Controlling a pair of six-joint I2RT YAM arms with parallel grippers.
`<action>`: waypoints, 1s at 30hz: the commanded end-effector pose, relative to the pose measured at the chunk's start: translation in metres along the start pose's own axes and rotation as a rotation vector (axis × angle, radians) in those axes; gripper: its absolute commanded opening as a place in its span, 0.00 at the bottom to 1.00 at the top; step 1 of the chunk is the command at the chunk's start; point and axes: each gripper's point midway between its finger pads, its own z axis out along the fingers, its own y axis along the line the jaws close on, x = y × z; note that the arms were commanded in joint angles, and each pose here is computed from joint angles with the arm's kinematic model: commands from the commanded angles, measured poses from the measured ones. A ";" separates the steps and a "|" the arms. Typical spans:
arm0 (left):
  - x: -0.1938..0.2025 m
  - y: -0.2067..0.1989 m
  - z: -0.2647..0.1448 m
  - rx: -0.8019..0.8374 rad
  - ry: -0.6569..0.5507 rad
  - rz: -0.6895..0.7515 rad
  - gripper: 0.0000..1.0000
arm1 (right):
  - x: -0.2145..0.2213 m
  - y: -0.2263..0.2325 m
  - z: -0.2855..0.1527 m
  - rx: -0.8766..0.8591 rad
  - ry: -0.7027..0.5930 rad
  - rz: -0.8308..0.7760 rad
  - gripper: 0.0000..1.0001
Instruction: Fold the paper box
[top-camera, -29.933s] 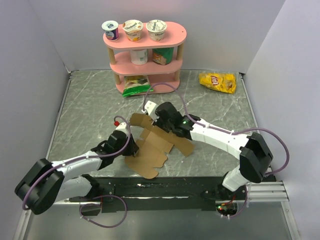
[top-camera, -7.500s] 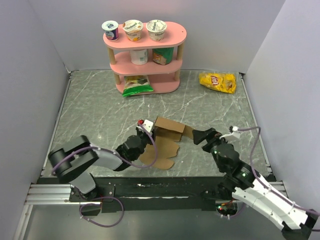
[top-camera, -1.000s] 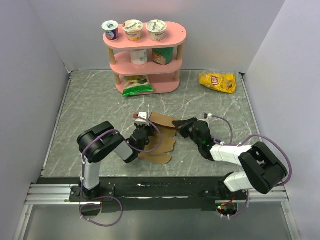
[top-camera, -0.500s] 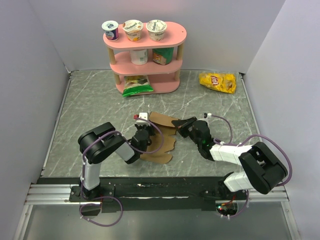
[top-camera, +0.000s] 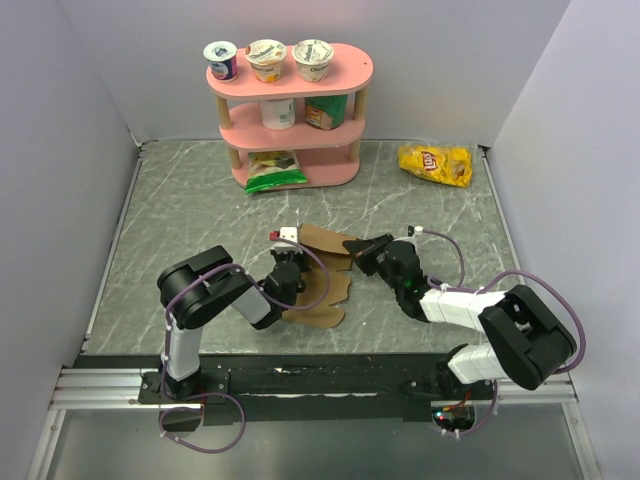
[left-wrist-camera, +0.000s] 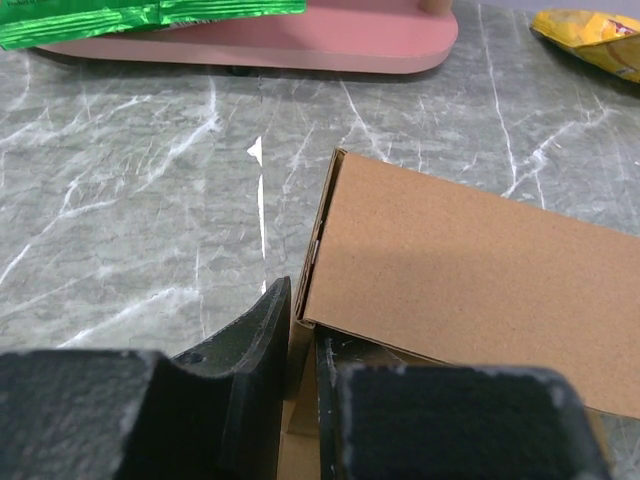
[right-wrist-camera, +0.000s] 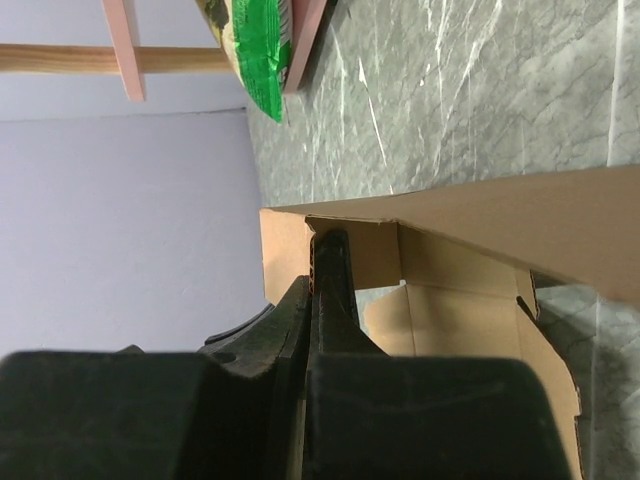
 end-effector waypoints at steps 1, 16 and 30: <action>-0.035 0.005 0.009 -0.092 -0.124 -0.080 0.15 | -0.007 0.002 -0.002 0.017 -0.039 -0.019 0.00; -0.034 -0.004 0.002 -0.050 -0.131 -0.046 0.18 | -0.005 0.004 -0.003 0.018 -0.033 -0.029 0.00; -0.023 -0.022 -0.032 0.206 0.231 0.023 0.23 | -0.007 0.045 -0.066 -0.110 0.028 -0.345 0.82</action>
